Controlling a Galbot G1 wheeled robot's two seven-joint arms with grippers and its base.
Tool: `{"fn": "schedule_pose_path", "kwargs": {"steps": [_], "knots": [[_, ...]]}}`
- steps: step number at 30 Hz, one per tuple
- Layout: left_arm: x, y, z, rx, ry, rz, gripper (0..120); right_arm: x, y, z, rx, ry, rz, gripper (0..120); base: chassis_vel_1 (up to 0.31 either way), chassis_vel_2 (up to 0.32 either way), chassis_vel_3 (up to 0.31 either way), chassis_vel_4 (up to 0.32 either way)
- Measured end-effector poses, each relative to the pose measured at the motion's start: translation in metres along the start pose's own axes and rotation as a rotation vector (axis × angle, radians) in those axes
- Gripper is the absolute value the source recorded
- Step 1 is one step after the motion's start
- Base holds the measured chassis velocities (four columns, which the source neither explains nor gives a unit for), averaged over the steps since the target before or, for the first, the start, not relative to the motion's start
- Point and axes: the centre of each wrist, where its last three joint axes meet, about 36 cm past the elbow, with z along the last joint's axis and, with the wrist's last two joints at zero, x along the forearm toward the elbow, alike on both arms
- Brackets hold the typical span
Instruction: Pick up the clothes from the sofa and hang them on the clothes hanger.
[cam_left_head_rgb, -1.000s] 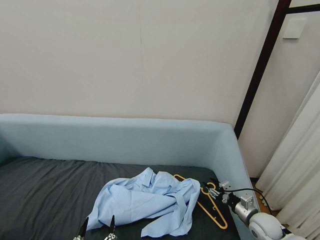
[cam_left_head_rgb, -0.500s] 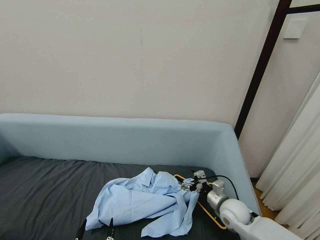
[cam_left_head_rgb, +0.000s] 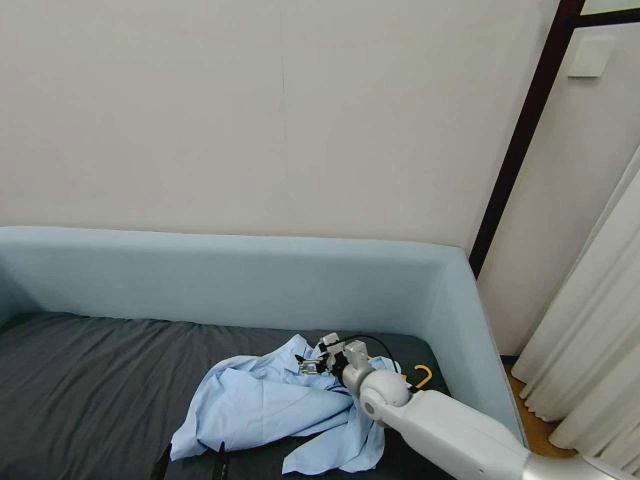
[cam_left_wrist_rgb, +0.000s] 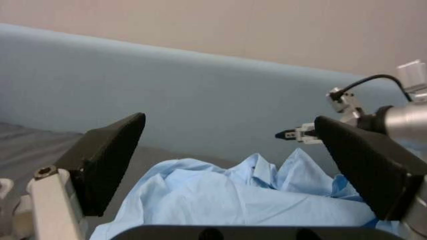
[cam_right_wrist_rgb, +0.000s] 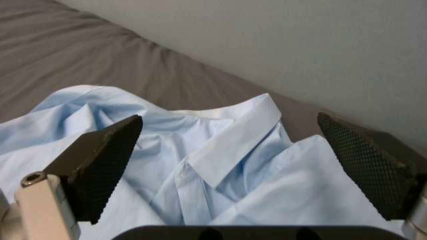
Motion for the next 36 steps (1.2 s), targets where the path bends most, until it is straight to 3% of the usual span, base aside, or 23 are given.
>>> {"fn": "schedule_pose_path", "kwargs": {"steps": [7,13,25,36], "knots": [[0.005,0.002,0.004,-0.002,0.009,-0.013,100,-0.038,0.048,0.004,-0.035,0.063,0.092,97,0.0,0.0,0.0,0.0],[0.007,0.002,0.007,-0.001,0.012,-0.02,100,-0.059,0.06,0.021,-0.032,0.094,0.11,100,0.0,0.0,0.0,0.0],[0.006,-0.001,0.014,0.007,0.015,-0.021,100,-0.075,0.043,0.043,-0.011,0.131,0.174,100,0.0,0.0,0.0,0.0],[0.008,-0.001,0.015,0.012,0.017,-0.029,100,-0.074,0.034,0.049,0.008,0.062,0.085,100,0.0,0.0,0.0,0.0]]}}
